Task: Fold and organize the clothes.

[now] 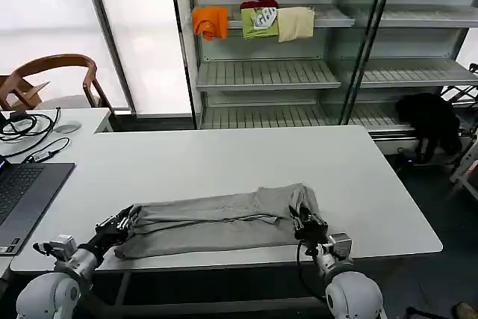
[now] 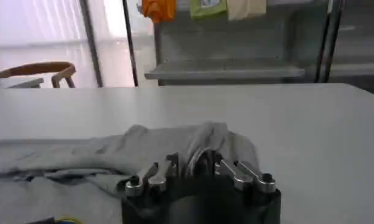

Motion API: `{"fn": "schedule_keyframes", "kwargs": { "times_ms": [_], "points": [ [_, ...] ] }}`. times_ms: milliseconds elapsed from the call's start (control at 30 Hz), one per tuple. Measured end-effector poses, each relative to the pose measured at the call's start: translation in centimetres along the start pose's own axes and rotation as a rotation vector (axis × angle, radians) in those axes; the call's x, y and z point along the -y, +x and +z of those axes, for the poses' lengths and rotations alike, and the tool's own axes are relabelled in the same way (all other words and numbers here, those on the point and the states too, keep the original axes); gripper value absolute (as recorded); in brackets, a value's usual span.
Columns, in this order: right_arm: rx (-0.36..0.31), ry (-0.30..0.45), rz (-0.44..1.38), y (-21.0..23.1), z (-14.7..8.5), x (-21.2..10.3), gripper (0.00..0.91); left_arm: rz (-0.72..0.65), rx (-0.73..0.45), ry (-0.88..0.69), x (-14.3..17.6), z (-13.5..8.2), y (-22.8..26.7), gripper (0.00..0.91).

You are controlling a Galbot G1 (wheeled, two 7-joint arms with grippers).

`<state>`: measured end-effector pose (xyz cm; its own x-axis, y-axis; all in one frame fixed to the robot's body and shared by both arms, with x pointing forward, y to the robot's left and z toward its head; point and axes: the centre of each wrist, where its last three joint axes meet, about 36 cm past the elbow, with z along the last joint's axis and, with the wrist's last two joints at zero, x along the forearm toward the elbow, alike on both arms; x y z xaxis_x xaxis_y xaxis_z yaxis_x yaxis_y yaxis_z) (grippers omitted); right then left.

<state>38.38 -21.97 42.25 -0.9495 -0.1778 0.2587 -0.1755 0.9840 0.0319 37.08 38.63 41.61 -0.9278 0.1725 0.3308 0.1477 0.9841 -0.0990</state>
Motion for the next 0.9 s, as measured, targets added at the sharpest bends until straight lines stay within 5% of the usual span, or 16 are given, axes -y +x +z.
{"fn": "schedule_keyframes", "kwargs": {
  "times_ms": [400, 467, 567, 700, 900],
  "points": [
    [0.107, -0.057, 0.033, -0.7, -4.5, 0.2, 0.907, -0.161, 0.001, -0.029, 3.8, 1.9, 1.2, 0.907],
    [0.116, -0.061, 0.031, -1.0, -5.2, 0.1, 0.907, -0.174, -0.002, -0.018, 4.3, 2.2, 1.3, 0.494],
    [0.126, -0.066, 0.028, -1.3, -6.0, -0.1, 0.907, -0.181, -0.007, -0.002, 4.9, 2.5, 1.3, 0.343],
    [0.135, -0.071, 0.029, -1.6, -6.6, -0.2, 0.907, -0.183, -0.014, 0.023, 5.7, 2.8, 1.3, 0.020],
    [0.140, -0.078, 0.041, -1.8, -7.1, 0.0, 0.907, -0.185, -0.031, 0.056, 6.4, 2.9, 1.3, 0.010]
  ]
}}
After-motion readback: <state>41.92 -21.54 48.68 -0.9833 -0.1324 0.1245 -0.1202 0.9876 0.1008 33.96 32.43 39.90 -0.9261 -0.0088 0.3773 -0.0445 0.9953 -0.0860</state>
